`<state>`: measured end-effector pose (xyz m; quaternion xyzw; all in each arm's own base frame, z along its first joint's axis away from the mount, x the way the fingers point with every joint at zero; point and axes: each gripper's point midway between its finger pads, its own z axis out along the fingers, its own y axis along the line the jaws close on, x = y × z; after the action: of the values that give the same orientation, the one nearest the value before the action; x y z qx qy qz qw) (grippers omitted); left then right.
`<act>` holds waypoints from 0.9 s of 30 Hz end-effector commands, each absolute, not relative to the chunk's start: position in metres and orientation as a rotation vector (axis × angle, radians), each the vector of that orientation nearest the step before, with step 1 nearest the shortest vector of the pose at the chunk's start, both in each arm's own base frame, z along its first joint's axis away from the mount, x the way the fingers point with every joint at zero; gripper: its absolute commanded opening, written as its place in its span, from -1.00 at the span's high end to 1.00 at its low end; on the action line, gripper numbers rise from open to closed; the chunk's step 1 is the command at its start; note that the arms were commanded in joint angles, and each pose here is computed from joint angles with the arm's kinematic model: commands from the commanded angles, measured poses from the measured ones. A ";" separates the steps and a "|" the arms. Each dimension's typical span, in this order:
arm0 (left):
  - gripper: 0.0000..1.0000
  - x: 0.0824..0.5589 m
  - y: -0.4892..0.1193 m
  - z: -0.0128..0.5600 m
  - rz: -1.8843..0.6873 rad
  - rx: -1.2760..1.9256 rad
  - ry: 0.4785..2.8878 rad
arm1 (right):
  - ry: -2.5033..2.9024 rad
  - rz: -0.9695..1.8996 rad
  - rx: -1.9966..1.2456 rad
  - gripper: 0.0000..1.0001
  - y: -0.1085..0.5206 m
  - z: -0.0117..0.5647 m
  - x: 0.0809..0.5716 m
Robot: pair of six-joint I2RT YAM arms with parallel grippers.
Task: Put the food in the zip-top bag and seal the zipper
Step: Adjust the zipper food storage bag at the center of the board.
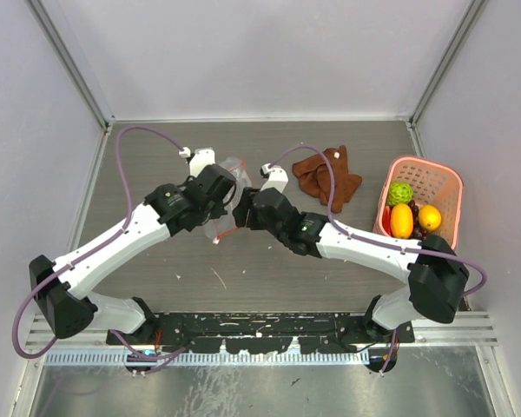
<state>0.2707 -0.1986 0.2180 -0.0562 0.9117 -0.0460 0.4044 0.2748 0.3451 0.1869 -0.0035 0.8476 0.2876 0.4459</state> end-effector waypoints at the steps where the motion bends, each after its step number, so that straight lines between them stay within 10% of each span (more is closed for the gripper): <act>1: 1.00 0.276 -0.195 0.239 -0.132 -0.182 2.227 | 2.041 0.689 0.067 -0.03 0.339 0.191 0.289; 4: 1.00 0.275 -0.178 0.244 -0.056 -0.184 2.199 | 2.064 0.650 0.077 0.46 0.329 0.181 0.293; 11: 1.00 0.276 -0.149 0.257 0.111 -0.144 2.155 | 2.123 0.585 0.059 0.86 0.310 0.163 0.295; 27: 0.63 0.274 -0.184 0.245 -0.080 -0.085 2.238 | 2.091 0.718 0.068 0.99 0.325 0.181 0.293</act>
<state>0.2696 -0.1768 0.2312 -0.0242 0.9078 0.0008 0.4187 0.2890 0.3208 0.1583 0.0118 0.8640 0.2595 0.4314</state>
